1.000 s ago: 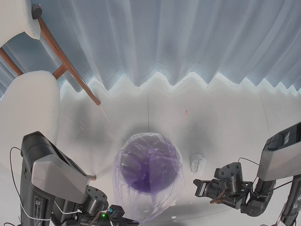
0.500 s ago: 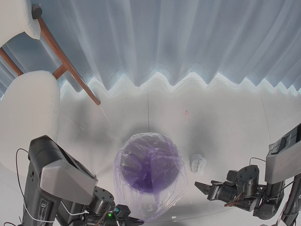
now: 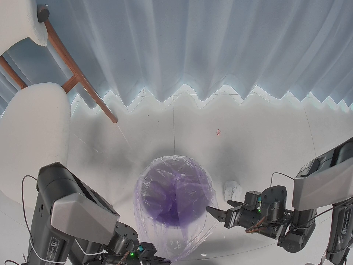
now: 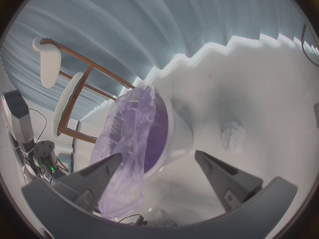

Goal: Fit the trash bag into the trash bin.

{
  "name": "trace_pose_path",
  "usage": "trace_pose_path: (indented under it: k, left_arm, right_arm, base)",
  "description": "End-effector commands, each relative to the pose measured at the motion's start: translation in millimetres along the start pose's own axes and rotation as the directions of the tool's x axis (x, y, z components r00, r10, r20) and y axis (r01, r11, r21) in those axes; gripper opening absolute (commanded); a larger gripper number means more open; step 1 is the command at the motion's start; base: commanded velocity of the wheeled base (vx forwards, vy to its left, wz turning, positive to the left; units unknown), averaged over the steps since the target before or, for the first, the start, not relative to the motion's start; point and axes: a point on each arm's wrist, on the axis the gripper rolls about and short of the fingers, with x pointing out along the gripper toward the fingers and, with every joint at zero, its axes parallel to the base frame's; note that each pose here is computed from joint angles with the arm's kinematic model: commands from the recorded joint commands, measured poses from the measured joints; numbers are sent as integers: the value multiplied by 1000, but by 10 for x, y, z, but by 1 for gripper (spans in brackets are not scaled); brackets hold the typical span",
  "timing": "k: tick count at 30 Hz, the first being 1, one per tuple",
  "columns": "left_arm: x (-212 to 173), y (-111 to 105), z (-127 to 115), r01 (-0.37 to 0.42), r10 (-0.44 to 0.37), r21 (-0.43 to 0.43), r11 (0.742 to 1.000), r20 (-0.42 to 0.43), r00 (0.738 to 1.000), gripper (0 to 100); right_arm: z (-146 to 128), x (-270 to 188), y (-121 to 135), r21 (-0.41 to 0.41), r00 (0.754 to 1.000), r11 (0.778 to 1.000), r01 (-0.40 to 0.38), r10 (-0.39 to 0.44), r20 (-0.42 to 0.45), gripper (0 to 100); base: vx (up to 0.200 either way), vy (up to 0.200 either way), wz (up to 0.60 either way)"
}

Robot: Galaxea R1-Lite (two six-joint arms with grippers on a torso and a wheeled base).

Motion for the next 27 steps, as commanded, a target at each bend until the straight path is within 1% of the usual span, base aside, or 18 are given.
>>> trace_pose_path:
  k: [1,3,6,7,13,18,23,27]
  left_arm:
    - [8,-26,-3,5,-5,-3,1000,-5,1000,0]
    - [16,-16,1,-6,6,-4,1000,-3,1000,0]
    - [19,-10,7,-9,9,-4,1000,0,1000,0]
    - [22,-8,9,-9,9,-3,1000,1,1000,0]
    - [80,11,-9,-1,1,-5,1000,-4,1000,0]
    - [159,8,-47,3,-3,-2,1000,-22,1000,0]
    - [203,26,-30,0,0,3,1000,-14,1000,0]
    - [229,62,-46,-30,30,-4,1000,-20,999,0]
  right_arm:
    - [-25,223,-15,-28,1000,1000,-12,12,18,0]
    - [-8,238,-48,-42,1000,999,0,1,27,0]
    - [34,217,-98,-40,999,999,16,-15,40,0]
    - [98,179,-136,-31,998,999,30,-28,61,0]
    - [164,147,-345,4,992,995,95,-95,79,0]
    - [135,175,-504,26,987,989,142,-144,66,0]
    - [146,262,-512,25,987,991,135,-137,80,0]
    - [167,384,-512,21,987,992,122,-124,101,0]
  base:
    - [0,0,0]
    - [0,0,0]
    - [0,0,0]
    - [0,0,0]
    - [0,0,0]
    - [0,0,0]
    - [0,0,0]
    - [0,0,0]
